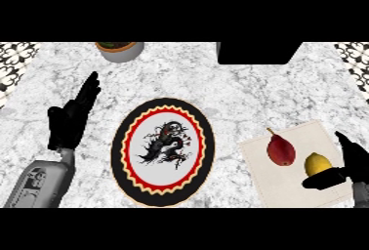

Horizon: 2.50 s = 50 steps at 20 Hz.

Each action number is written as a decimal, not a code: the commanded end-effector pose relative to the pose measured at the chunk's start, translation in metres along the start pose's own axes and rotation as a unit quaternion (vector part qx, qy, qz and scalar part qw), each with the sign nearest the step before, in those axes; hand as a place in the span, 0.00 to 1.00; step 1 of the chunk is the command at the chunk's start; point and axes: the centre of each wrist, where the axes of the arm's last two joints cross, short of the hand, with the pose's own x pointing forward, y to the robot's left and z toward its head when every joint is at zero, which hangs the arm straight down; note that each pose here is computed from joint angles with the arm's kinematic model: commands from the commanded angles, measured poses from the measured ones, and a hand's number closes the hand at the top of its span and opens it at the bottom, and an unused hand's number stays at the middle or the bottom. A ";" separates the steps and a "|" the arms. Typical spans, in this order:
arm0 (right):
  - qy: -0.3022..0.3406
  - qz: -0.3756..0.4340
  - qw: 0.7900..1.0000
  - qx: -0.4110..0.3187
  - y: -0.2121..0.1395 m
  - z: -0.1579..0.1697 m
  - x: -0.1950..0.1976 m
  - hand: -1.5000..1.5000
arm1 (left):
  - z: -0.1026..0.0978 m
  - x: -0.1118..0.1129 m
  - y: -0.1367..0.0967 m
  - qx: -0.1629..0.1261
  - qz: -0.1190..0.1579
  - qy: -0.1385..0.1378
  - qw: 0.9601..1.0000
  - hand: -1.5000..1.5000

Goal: Pick the lemon from the placemat and place it in the plate

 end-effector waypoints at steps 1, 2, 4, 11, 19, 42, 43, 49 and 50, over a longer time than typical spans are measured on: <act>0.012 0.010 1.000 0.009 0.010 0.011 -0.023 0.00 | 0.021 0.005 0.002 0.014 -0.002 -0.004 1.000 0.50; 0.013 0.010 1.000 0.009 0.015 -0.008 -0.018 0.00 | 0.016 -0.017 0.007 0.005 -0.004 0.003 1.000 0.50; 0.016 0.000 1.000 0.015 0.009 -0.012 -0.012 0.00 | -0.004 -0.002 0.009 0.000 0.004 0.005 1.000 0.50; -0.008 0.016 0.999 -0.037 0.026 -0.031 -0.023 1.00 | 0.004 0.016 0.006 0.006 -0.007 0.006 1.000 0.50; -0.029 0.011 0.997 -0.074 0.013 -0.034 -0.033 1.00 | 0.007 0.000 -0.008 -0.003 0.002 0.007 1.000 0.50; -0.456 -0.028 0.853 -0.252 0.050 0.210 0.024 1.00 | 0.006 -0.010 -0.005 -0.008 0.003 0.002 1.000 0.50; -0.458 -0.030 0.856 -0.238 0.054 0.225 0.029 1.00 | -0.004 -0.005 -0.011 0.010 -0.008 -0.001 1.000 0.50; -0.466 -0.053 0.867 -0.167 0.074 0.241 0.091 1.00 | 0.010 0.003 0.003 -0.009 0.003 -0.001 1.000 0.50; -0.458 -0.043 0.872 -0.165 0.092 0.237 0.100 1.00 | 0.005 0.004 -0.014 -0.001 0.004 0.000 1.000 0.50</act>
